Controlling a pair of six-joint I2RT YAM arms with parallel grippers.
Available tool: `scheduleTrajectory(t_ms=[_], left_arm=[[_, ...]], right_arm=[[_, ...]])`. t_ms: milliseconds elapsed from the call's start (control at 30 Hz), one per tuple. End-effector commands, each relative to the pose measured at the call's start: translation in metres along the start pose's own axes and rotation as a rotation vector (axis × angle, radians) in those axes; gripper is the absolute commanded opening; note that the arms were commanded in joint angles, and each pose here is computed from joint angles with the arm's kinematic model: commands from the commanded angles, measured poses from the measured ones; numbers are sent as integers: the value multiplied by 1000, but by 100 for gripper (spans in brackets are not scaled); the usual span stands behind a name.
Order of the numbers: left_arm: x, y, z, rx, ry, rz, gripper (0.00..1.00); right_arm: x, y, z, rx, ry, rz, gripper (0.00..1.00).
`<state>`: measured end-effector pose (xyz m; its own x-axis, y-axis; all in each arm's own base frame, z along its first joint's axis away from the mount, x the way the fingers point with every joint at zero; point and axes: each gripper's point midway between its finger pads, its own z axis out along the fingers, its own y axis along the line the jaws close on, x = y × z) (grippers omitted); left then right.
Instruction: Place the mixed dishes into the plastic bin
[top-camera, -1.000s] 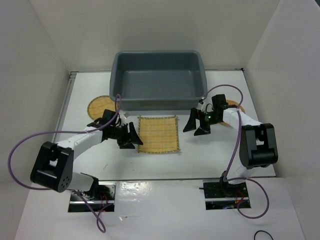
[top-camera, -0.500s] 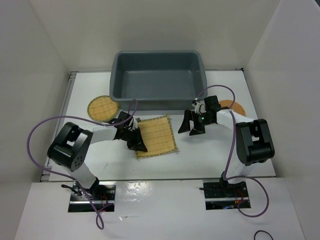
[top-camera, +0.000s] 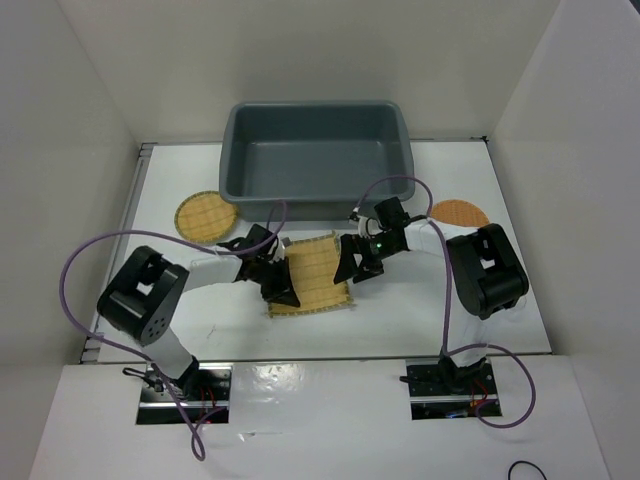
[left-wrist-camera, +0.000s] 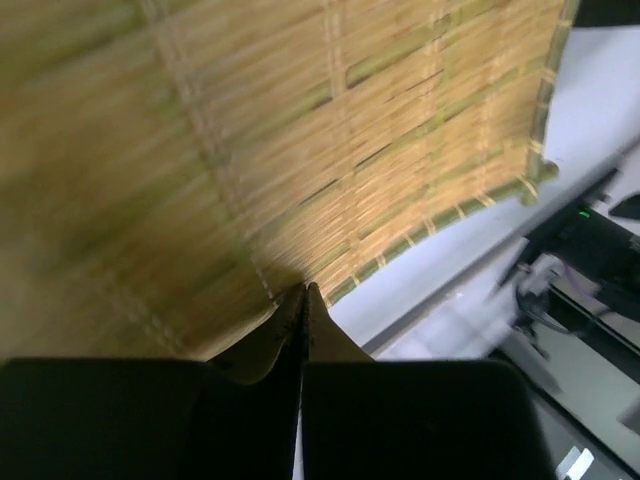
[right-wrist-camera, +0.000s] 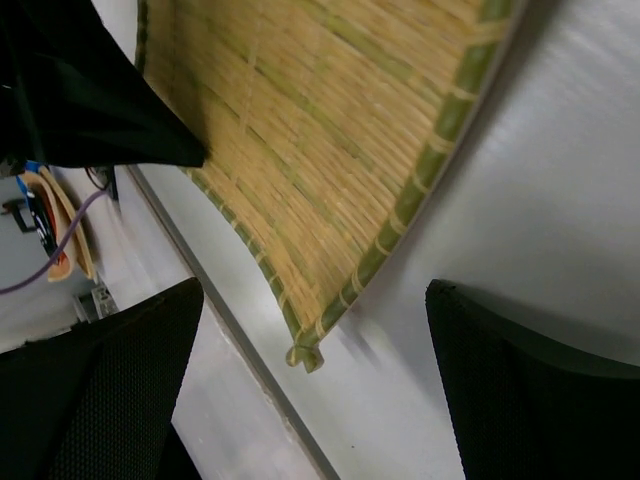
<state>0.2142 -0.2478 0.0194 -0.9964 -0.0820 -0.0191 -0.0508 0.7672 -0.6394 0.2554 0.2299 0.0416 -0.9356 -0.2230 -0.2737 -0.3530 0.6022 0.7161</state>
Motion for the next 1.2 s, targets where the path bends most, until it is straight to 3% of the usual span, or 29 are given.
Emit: scheduleTrajectory(t_ms=[0, 167, 433, 733, 933, 1167], left_arm=[[1, 28, -24, -218, -84, -19, 0], [4, 24, -48, -247, -136, -28, 0], [38, 48, -52, -301, -78, -112, 0], [50, 83, -32, -423, -18, -169, 0], [62, 110, -7, -459, 64, -153, 0], [58, 100, 0, -410, 56, -109, 0]], right_arm=[[-4, 4, 8, -10, 9, -60, 96], [2, -1, 10, 1, 16, -60, 96], [4, -6, 9, 30, 12, -80, 96], [8, -6, 6, 39, 18, -94, 96], [12, 12, 7, -79, 37, -115, 91], [19, 16, 10, -114, 66, -100, 91]])
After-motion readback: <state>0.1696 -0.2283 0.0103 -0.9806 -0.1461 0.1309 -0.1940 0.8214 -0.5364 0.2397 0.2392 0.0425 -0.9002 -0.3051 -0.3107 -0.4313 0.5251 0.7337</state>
